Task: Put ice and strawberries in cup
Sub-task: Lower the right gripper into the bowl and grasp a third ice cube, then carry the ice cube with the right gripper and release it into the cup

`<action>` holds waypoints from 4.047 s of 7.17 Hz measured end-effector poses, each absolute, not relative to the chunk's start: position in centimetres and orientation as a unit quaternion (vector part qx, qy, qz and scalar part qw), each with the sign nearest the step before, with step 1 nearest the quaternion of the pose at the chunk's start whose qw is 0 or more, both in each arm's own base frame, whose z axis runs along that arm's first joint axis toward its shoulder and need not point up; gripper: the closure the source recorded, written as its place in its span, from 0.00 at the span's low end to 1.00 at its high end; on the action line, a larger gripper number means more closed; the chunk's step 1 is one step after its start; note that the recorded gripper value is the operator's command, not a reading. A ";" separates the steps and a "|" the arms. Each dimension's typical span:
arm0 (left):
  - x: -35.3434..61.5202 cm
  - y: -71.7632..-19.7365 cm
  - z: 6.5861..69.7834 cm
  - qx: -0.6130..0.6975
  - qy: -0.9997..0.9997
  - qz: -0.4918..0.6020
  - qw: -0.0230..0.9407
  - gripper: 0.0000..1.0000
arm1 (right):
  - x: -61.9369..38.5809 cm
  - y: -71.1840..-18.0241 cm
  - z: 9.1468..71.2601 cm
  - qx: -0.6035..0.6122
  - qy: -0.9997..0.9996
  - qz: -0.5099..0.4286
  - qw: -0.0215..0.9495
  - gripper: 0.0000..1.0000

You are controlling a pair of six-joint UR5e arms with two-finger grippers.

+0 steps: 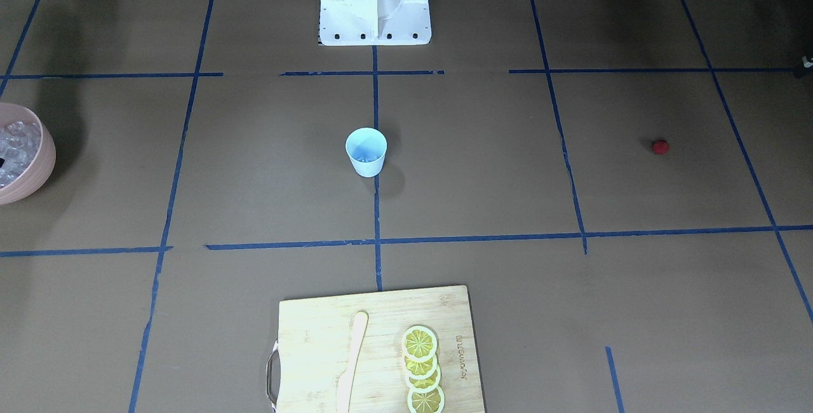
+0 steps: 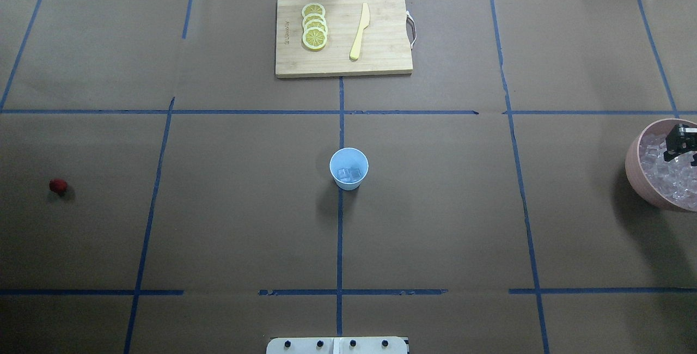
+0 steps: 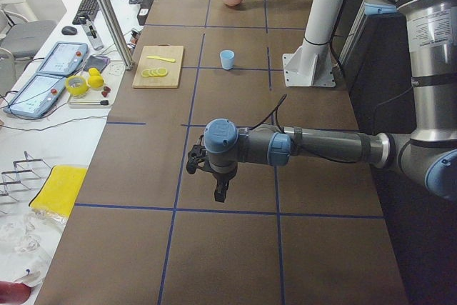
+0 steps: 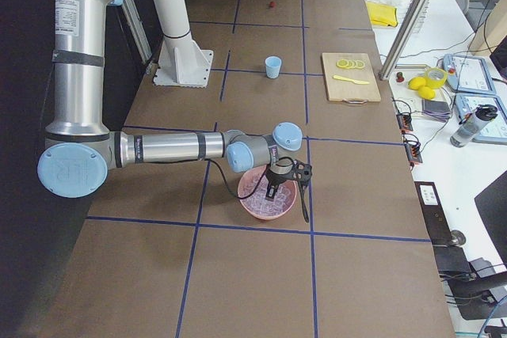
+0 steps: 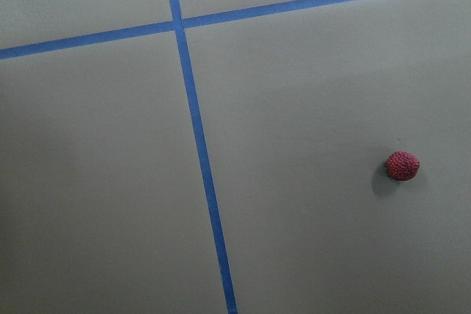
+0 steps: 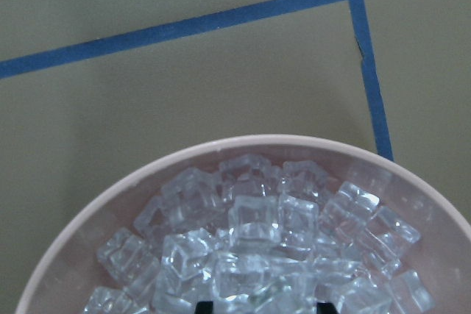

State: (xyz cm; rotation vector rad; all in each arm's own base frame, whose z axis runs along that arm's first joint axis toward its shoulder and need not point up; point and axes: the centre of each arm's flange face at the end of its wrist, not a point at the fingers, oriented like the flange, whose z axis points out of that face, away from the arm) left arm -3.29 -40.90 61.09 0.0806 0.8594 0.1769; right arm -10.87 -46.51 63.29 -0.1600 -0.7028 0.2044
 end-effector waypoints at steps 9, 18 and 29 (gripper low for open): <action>-3.3 -40.9 61.1 0.039 0.416 0.086 0.904 0.00 | -8.5 -46.4 55.6 -0.012 -0.375 0.106 0.921 0.97; -3.3 -41.1 60.9 0.055 0.416 0.090 0.903 0.00 | -43.8 -41.2 19.8 -0.069 -0.472 0.311 0.822 0.96; -3.3 -41.0 60.9 0.054 0.416 0.090 0.903 0.00 | -55.7 -41.0 17.2 -0.067 -0.434 0.337 0.833 0.43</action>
